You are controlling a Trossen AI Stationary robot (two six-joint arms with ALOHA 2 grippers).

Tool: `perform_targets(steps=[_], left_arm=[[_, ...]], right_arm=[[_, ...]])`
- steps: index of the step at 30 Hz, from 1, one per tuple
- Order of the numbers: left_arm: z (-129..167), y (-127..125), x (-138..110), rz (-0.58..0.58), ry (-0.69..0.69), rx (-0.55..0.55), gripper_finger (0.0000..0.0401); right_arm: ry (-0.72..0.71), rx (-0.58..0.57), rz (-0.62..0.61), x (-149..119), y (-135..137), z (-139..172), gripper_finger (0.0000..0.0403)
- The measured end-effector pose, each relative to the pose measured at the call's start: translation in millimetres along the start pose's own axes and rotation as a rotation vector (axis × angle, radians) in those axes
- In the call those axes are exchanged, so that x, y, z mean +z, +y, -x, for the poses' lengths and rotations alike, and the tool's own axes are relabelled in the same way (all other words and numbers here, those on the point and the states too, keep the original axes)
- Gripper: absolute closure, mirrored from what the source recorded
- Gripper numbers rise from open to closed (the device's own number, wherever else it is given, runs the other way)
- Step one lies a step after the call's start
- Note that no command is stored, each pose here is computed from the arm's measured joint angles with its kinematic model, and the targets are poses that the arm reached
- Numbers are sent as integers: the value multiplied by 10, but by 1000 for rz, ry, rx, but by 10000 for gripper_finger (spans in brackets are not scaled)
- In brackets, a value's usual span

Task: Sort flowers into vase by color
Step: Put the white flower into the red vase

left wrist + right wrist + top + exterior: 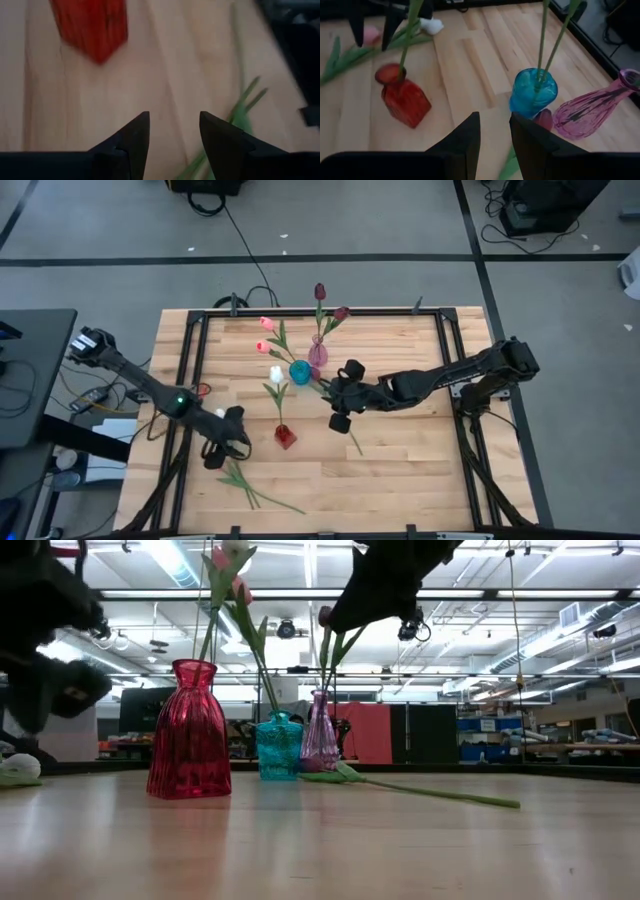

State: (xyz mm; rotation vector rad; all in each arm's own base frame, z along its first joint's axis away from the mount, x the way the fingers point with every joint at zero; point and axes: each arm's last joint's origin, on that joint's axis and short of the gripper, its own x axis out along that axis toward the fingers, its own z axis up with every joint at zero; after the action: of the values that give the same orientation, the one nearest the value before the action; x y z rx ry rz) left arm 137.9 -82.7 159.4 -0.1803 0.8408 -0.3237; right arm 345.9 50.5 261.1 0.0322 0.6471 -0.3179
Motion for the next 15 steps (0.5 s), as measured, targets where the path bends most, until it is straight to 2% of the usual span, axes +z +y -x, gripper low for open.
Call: perform_targets(steps=[3, 5, 11, 15], left_arm=[[-56, -24, 39, 75, 122, 48, 224], [-65, -65, 122, 82, 201, 75, 224], [-85, -211, 346, 14, 389, 136, 225], [-187, -216, 263, -21, 521, 185, 225]], right_arm=[[13, 1, 76, -13, -2, 0, 284], [16, -4, 118, -8, -29, -11, 284], [22, -34, 159, 20, -159, -64, 284], [32, 2, 172, 28, -201, -85, 284]])
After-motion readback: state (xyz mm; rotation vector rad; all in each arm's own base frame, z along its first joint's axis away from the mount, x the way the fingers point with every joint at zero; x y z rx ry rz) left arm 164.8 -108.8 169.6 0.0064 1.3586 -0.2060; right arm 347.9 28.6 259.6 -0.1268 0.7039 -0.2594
